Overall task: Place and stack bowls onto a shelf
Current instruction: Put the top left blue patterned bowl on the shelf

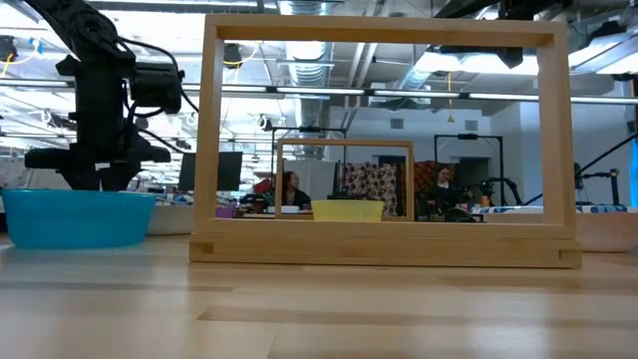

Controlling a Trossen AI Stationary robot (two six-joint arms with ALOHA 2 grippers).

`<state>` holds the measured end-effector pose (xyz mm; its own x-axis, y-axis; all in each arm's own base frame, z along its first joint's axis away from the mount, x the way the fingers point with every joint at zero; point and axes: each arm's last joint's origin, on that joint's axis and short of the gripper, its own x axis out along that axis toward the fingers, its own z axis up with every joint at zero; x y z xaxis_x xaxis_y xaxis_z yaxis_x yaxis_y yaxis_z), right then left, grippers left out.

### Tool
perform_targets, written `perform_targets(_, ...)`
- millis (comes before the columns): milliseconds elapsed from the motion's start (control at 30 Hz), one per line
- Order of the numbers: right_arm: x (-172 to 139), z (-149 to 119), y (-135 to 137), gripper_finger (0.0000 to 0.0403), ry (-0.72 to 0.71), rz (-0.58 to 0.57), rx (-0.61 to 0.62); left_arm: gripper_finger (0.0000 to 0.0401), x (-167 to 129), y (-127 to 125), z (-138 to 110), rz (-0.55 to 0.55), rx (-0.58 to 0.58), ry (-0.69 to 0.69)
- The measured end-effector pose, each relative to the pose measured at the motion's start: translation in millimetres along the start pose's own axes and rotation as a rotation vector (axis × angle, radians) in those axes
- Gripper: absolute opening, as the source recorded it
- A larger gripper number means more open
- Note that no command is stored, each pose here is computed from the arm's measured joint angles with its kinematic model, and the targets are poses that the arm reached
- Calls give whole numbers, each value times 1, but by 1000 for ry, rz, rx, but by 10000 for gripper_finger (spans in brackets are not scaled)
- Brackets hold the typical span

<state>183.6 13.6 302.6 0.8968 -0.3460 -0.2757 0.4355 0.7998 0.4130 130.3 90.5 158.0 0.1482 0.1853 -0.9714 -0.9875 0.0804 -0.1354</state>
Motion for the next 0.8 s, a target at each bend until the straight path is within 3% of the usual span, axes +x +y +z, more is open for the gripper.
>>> perform_targets(100,0,0,0,248,0,0,19,37,-1,0,0,-21,2,23)
perform_targets(167,0,0,0,248,0,1,28,13,-5,0,1,-59,7,20)
perform_targets(333,0,0,1,248,-4,6,32,7,-31,3,7,-111,42,31)
perform_targets(533,0,1,2,248,-3,26,38,2,-86,-2,13,-183,120,33)
perform_targets(800,0,7,6,248,-56,71,76,0,-141,-41,16,-389,214,-94)
